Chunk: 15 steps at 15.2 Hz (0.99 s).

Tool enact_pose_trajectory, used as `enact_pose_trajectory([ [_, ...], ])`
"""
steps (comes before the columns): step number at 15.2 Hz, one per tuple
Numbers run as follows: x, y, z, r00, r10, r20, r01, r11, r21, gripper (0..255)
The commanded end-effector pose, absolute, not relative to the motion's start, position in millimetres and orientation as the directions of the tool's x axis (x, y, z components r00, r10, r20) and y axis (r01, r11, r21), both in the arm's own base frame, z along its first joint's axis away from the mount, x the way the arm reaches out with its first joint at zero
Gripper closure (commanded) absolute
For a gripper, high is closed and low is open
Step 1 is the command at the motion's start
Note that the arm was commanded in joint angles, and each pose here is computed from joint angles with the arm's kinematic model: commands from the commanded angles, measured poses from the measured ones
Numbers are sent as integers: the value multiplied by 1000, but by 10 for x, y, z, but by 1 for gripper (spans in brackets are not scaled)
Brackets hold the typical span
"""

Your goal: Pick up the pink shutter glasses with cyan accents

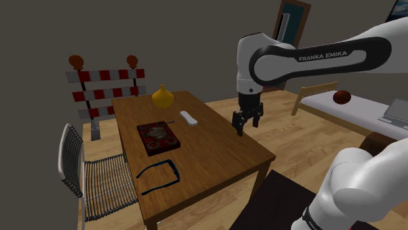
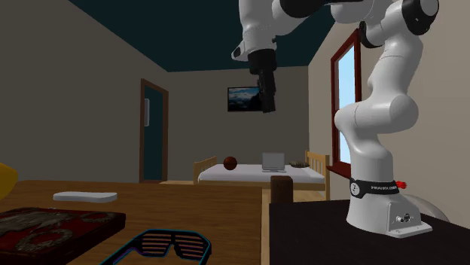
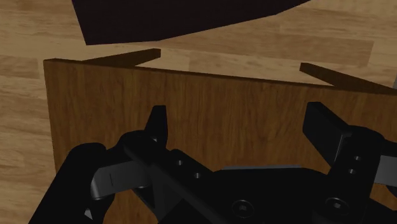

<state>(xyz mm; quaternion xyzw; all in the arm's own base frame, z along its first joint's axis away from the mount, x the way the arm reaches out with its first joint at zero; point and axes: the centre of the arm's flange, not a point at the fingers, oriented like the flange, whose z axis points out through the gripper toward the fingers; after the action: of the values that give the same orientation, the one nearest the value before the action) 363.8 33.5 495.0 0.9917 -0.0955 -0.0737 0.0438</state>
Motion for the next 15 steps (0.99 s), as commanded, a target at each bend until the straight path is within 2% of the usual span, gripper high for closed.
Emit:
enact_pose_trajectory([
  [1,3813,481,4769,970,-204,-133,-192,-977,97,0],
  [15,4949,1409,3728,961,-254,-106,-247,-966,76,0],
])
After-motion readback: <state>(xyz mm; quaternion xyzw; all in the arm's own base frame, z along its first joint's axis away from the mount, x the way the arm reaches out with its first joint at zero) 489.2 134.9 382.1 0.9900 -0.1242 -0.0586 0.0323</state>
